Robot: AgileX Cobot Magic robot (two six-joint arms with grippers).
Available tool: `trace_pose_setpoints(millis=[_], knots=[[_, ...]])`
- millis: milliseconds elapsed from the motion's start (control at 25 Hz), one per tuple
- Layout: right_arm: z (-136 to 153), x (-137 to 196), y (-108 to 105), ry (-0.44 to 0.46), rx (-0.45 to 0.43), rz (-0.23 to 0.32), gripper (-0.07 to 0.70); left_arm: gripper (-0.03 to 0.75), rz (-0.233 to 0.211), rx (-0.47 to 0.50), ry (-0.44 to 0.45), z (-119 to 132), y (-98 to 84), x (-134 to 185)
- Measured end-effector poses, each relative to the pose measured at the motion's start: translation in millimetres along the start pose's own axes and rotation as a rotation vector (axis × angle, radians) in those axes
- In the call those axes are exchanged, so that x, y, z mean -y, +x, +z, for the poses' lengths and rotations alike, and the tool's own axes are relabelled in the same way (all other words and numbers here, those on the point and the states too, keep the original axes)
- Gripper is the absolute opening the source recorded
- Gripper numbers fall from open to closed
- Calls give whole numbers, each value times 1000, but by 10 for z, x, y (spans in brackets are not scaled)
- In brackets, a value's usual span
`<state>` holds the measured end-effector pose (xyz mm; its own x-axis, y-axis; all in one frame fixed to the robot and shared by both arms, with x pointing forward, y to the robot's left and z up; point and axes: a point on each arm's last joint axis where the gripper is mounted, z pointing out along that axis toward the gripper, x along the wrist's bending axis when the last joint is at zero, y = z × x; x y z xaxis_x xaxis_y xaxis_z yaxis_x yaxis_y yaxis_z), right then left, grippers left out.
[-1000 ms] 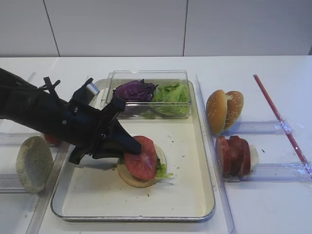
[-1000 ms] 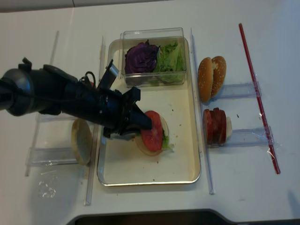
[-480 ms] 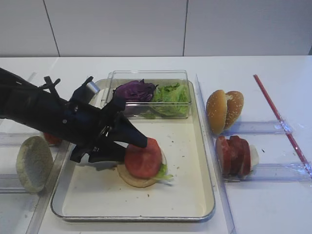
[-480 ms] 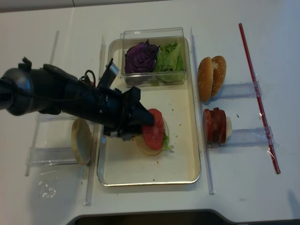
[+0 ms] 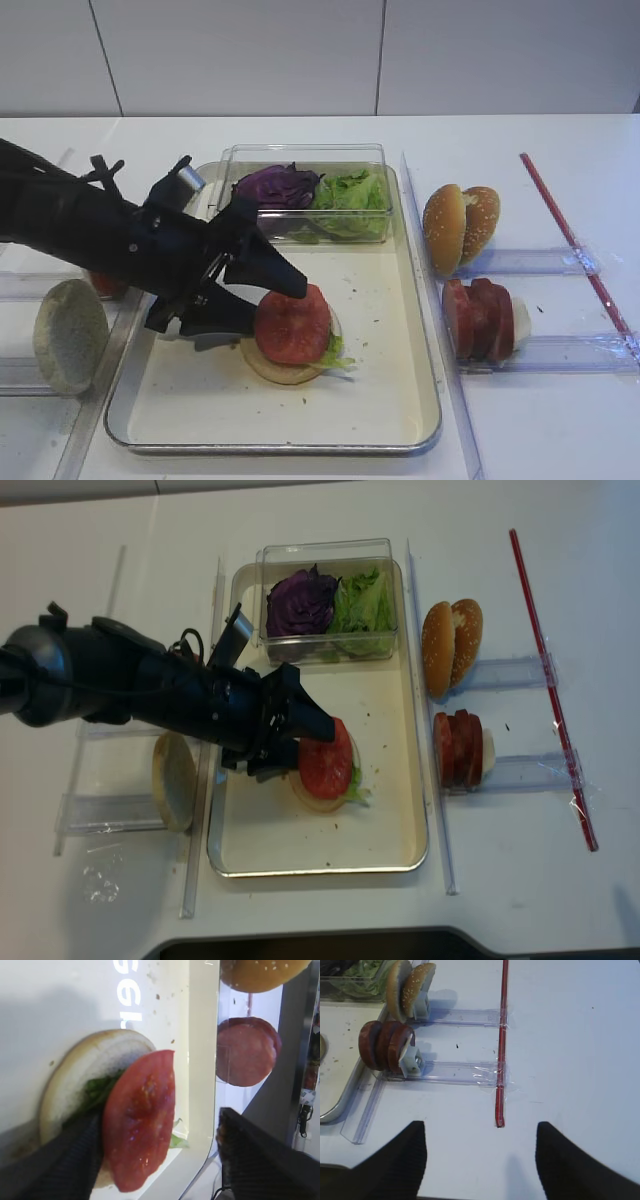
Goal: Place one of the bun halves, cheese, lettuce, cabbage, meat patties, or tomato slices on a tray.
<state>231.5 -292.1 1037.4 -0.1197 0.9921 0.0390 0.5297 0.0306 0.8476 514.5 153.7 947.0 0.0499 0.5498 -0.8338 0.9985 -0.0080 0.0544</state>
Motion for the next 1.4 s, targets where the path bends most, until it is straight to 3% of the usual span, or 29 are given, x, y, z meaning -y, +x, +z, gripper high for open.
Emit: trace_pose_setpoints(millis=[200, 520, 760, 1040, 1400], knots=[[0, 0, 0, 0, 0, 0, 505, 483, 34, -5, 18, -28, -66, -54], [0, 0, 0, 0, 0, 0, 505, 483, 67, -109, 99, -94, -101, -103], [0, 0, 0, 0, 0, 0, 505, 483, 112, -135, 110, -163, -220, -210], [0, 2, 0, 2, 0, -3, 505, 482, 190, -255, 142, -301, -336, -346], [0, 2, 0, 2, 0, -3, 505, 480, 252, -406, 151, -492, -475, -498]])
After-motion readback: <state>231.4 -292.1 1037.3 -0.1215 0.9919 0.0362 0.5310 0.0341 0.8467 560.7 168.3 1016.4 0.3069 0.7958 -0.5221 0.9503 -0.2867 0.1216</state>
